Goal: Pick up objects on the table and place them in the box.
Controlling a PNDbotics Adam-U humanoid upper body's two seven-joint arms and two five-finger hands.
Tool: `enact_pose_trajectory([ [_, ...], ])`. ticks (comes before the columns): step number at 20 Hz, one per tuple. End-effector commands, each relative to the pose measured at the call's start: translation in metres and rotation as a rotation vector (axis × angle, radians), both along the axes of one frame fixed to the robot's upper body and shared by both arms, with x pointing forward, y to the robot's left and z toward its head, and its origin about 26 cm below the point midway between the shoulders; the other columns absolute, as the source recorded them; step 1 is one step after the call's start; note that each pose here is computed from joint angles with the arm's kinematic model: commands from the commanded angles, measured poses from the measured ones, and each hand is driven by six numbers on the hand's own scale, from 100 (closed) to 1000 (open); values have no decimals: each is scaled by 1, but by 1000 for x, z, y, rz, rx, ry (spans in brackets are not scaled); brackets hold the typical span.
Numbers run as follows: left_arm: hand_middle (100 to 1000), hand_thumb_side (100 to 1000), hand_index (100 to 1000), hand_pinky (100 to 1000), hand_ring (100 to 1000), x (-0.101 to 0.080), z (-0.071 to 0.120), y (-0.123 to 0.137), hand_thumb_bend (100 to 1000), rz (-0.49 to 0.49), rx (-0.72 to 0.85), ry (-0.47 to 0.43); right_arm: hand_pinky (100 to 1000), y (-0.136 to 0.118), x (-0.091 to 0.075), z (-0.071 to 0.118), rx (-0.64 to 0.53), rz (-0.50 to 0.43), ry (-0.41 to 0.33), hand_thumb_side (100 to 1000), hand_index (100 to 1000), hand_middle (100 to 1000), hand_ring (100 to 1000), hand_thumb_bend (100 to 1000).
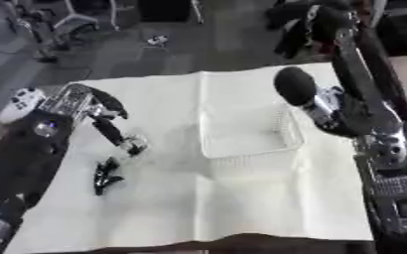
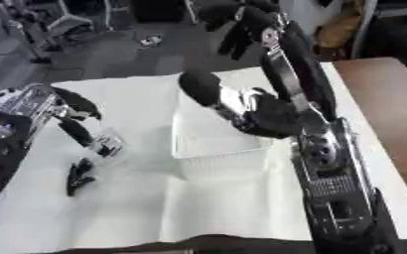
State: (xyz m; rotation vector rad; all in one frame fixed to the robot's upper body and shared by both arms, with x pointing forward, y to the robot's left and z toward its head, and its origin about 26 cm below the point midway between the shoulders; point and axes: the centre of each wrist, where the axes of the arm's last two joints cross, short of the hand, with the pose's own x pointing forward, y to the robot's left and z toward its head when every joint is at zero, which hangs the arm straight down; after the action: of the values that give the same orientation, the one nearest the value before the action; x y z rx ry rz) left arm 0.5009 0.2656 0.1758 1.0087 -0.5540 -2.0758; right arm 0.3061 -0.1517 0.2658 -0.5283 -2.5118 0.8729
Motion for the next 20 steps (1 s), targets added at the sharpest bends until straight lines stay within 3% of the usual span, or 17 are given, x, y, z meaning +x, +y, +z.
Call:
enact_pose_trajectory([
  [1, 998, 1000, 1000, 901, 1000, 3, 15, 1, 546, 14, 15, -19, 457, 3, -2, 7, 4, 19, -21, 1000, 770, 622, 508, 743],
  [6, 1000, 1000, 1000, 932, 1000, 4, 9, -3, 504, 15, 12, 2, 456, 4, -2, 8, -1, 24, -22, 1000, 770, 620, 508, 752],
  [20, 1000, 1000, 1000, 939, 1000, 4, -12, -7, 528, 36, 34, 32, 457, 7, -3, 10, -3, 39, -29, 1000, 769, 617, 507, 749],
])
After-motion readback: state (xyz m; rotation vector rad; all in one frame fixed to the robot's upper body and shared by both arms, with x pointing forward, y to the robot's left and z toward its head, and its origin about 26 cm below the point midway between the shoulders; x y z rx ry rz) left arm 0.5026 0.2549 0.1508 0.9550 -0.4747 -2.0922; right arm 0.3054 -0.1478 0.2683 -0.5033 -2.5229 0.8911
